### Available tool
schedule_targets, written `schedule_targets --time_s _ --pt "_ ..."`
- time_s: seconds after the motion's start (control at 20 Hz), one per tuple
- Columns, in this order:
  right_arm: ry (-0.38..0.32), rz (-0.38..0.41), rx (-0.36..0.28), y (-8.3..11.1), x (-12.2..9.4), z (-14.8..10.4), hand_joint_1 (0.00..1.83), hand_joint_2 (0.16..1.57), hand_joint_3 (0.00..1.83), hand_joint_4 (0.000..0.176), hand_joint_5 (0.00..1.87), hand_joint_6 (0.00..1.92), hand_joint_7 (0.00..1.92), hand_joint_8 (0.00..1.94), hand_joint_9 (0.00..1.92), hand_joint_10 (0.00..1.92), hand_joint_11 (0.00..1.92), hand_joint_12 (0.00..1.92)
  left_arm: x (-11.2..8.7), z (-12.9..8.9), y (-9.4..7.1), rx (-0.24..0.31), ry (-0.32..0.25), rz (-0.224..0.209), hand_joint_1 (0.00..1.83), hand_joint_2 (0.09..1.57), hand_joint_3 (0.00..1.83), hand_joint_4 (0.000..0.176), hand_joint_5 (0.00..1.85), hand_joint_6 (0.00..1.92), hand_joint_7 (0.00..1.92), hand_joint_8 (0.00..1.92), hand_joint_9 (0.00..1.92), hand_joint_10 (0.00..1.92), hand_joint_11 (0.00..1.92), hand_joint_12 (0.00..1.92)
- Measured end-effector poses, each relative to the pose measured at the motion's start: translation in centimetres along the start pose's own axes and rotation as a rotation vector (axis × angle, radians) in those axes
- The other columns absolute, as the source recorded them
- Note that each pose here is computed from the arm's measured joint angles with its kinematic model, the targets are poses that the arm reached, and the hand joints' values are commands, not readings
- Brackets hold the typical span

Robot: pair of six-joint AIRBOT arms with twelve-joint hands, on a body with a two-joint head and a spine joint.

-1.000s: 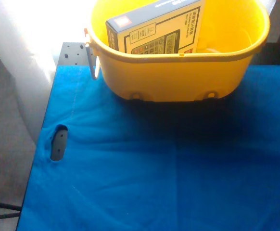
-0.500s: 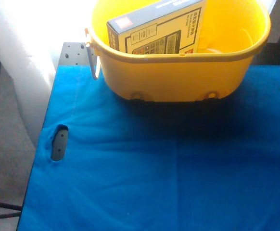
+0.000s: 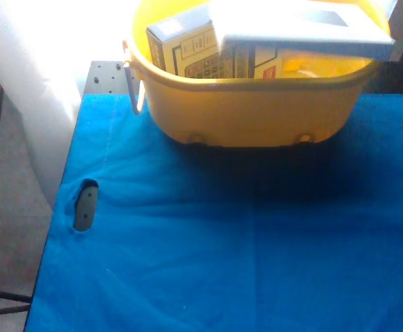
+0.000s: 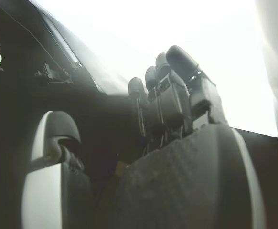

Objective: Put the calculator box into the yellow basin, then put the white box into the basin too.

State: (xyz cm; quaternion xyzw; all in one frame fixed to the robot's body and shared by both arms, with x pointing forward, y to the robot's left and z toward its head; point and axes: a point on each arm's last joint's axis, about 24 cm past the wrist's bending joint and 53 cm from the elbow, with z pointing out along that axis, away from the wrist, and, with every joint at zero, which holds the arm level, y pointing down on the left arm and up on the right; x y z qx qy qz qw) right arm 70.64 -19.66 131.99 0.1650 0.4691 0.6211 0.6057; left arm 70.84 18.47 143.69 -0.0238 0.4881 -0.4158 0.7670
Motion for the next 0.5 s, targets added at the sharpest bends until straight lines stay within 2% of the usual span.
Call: schedule_targets --time_s 0.05,0.1,0.15,0.2,0.25,0.3,0.35,0.4,0.45,0.5 --pt "-0.002 -0.002 -0.001 0.0 -0.1 0.0 0.28 1.17 0.00 0.000 0.10 0.02 0.01 0.00 0.00 0.00 0.00 0.02 0.0 0.0 0.1 -0.002 -0.001 -0.003 0.70 1.09 0.00 0.000 0.50 0.02 0.41 0.01 0.39 0.07 0.00 1.45" --pt "-0.003 -0.004 0.000 0.0 -0.3 0.0 0.26 1.16 0.00 0.028 0.15 0.04 0.01 0.00 0.00 0.00 0.00 0.00 0.0 0.0 0.0 -0.001 -0.002 -0.003 0.70 1.09 0.00 0.000 0.50 0.02 0.42 0.02 0.40 0.08 0.00 1.45" --pt "-0.006 -0.009 0.001 0.1 -0.5 -0.1 0.23 1.22 0.01 0.039 0.20 0.06 0.02 0.01 0.00 0.00 0.00 0.00 -0.1 0.0 0.1 -0.002 -0.003 -0.002 0.68 1.10 0.00 0.000 0.50 0.01 0.41 0.01 0.39 0.08 0.00 1.42" --pt "-0.008 -0.013 0.001 0.1 -0.7 -0.1 0.27 1.22 0.01 0.008 0.24 0.07 0.05 0.01 0.00 0.00 0.00 0.00 -0.1 0.0 0.1 -0.002 -0.002 -0.001 0.69 1.09 0.00 0.000 0.48 0.00 0.41 0.01 0.39 0.08 0.00 1.41" --pt "-0.014 -0.017 -0.002 0.3 -1.2 -0.1 0.35 1.19 0.00 0.000 0.24 0.06 0.02 0.01 0.00 0.00 0.00 0.00 -0.1 -0.1 0.2 -0.003 -0.002 0.000 0.66 1.12 0.01 0.000 0.44 0.00 0.40 0.00 0.38 0.08 0.00 1.40" --pt "-0.018 -0.021 -0.004 0.4 -1.5 -0.2 0.43 1.12 0.00 0.000 0.19 0.03 0.00 0.00 0.00 0.00 0.00 0.00 -0.1 -0.1 0.2 -0.004 -0.003 -0.001 0.66 1.14 0.01 0.000 0.46 0.01 0.40 0.00 0.36 0.09 0.00 1.41" --pt "-0.024 -0.027 -0.008 0.6 -1.9 -0.2 0.57 1.12 0.00 0.000 0.17 0.03 0.02 0.01 0.00 0.00 0.00 0.00 -0.2 -0.2 0.3 -0.006 -0.003 0.001 0.66 1.15 0.01 0.000 0.47 0.01 0.40 0.00 0.36 0.10 0.00 1.41" --pt "-0.032 -0.034 -0.012 0.8 -2.4 -0.3 0.86 1.10 0.00 0.000 0.25 0.06 0.21 0.35 0.00 0.92 0.00 1.47 -0.2 -0.4 0.6 -0.010 -0.003 -0.001 0.67 1.15 0.00 0.000 0.52 0.00 0.41 0.00 0.34 0.16 0.00 1.43" --pt "-0.038 -0.035 -0.017 1.0 -2.9 -0.4 1.05 1.14 0.01 0.000 0.17 0.02 0.23 0.90 0.12 1.43 0.15 1.83 -0.3 -0.6 0.9 -0.018 -0.002 -0.002 0.67 1.13 0.00 0.000 0.54 0.00 0.43 0.01 0.35 0.19 0.00 1.40" --pt "-0.048 -0.041 -0.031 1.6 -3.4 -0.6 0.81 1.27 0.04 0.000 0.11 0.01 0.04 0.83 0.02 1.11 0.03 1.90 -0.6 -0.9 1.2 -0.024 -0.005 -0.002 0.68 1.11 0.00 0.000 0.46 0.00 0.42 0.00 0.31 0.32 0.00 1.46"
